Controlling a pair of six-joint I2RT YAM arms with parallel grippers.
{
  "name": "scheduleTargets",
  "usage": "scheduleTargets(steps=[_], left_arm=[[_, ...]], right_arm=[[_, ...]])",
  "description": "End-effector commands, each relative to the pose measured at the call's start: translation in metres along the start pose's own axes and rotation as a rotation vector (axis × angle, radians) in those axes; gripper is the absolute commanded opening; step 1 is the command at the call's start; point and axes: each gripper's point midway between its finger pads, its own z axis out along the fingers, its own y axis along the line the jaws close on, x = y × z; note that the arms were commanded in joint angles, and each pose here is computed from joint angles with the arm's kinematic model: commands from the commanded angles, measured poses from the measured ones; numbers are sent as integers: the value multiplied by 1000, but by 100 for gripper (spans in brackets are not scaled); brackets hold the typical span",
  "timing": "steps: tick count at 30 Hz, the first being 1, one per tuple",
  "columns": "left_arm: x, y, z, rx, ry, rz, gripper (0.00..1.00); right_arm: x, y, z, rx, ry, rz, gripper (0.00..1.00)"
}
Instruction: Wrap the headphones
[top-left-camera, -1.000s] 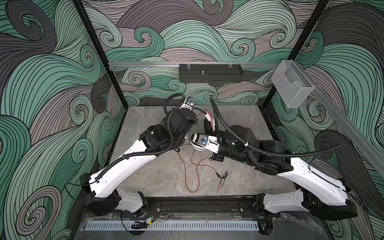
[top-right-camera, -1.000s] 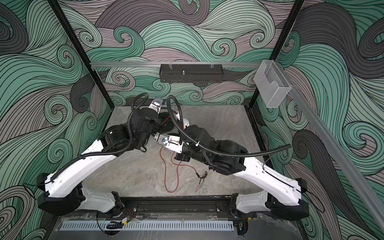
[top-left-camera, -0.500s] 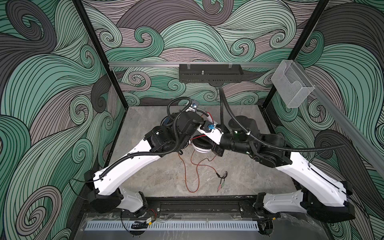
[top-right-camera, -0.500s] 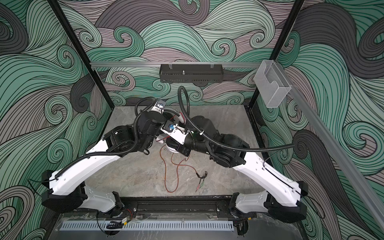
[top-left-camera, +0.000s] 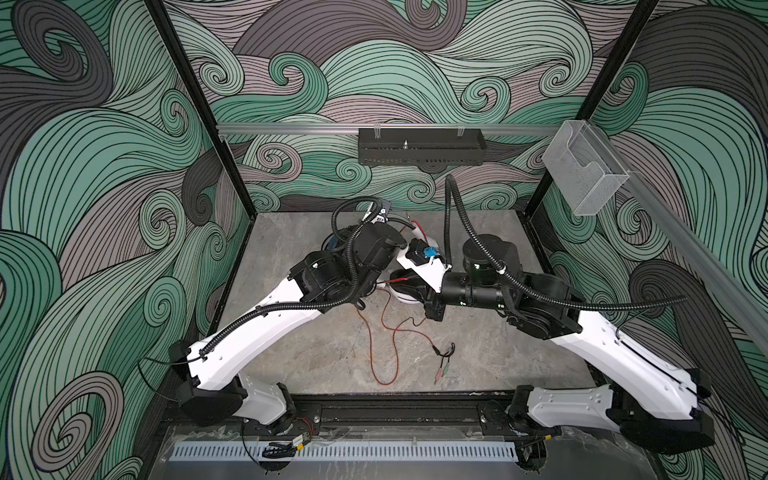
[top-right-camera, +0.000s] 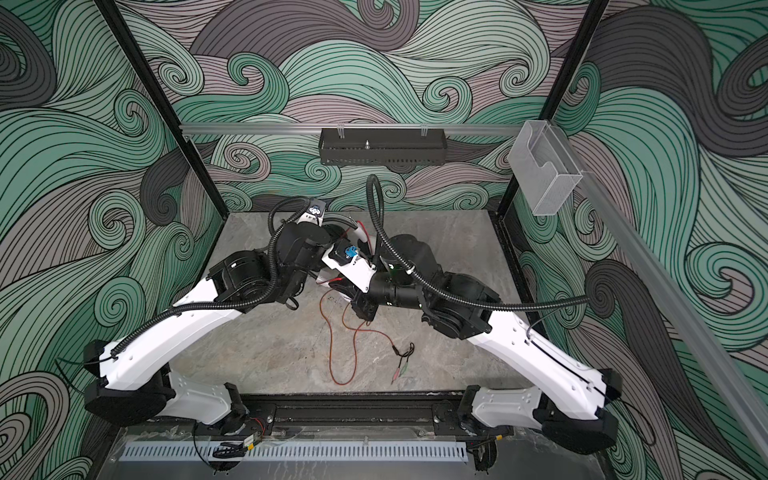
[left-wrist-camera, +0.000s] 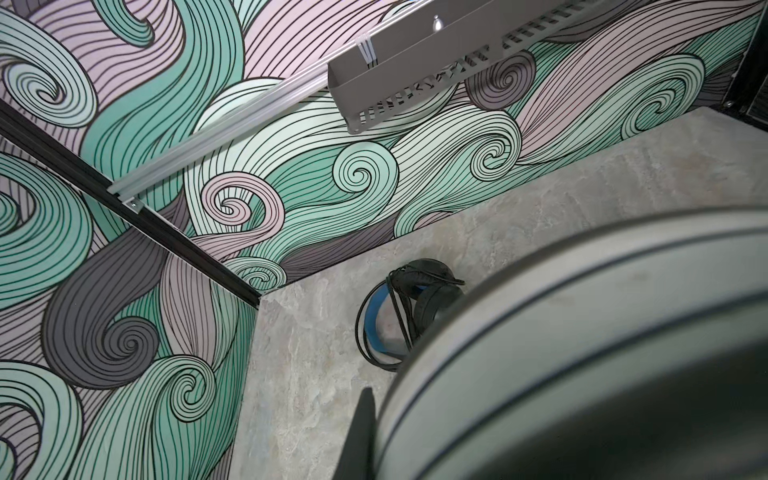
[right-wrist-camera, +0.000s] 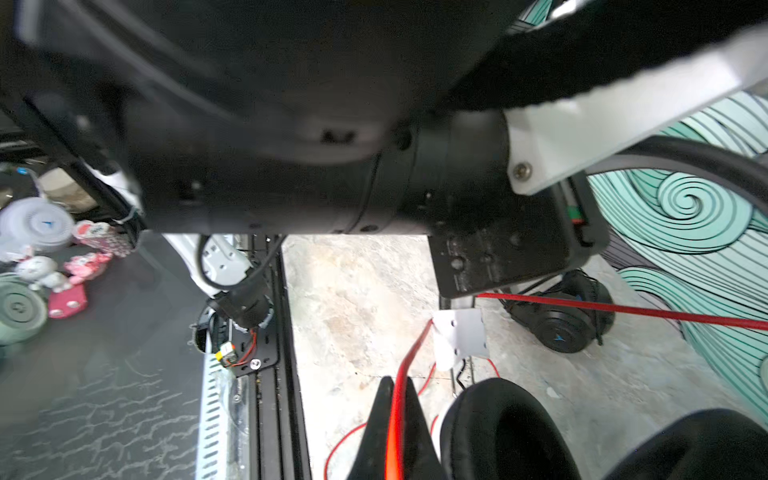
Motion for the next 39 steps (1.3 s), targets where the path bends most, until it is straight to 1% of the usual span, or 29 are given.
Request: scheduleTargets(steps=[1,6,9,13,15,19,22,25,29,31,34,37,39], left_arm=[[-5,13,-4,-12,5,-96,0],[2,15,0,-33,21,-72,0],[2,23,-3,-59,10,-45,0],[1,33,-7,-87,-14,35,0],[1,39,-8,-115,-19,78,0],[0,47,-10,-152,-28,132,0],[-3,49,-11,-167,-36,160,0],[-4,49,-10,-176,-37,189,0],[-6,46,-8,-174,-29,224,0],[-6,45,-6,-177,-25,232,0],[-4,42,-3,-161,-11,227,0],[1,38,1,-129,9,224,0],[4,35,3,-101,21,228,0]], right_arm=[[-42,19,-21,-102,-174,-1,0],[-46,18,-31,-76,-201,-12,0],[-44,7,-37,-3,-183,-30,0],[-29,-16,-46,142,-60,-130,0],[-26,-24,-52,191,-7,-179,0],[-16,-33,-60,235,104,-258,0],[-8,-43,-65,293,177,-316,0],[-8,-51,-73,350,227,-385,1],[-8,-52,-75,400,299,-523,3],[-8,-52,-75,415,319,-569,4],[-12,-49,-78,416,306,-600,5],[-21,-56,-86,472,290,-623,6],[-24,-61,-91,505,301,-657,7]])
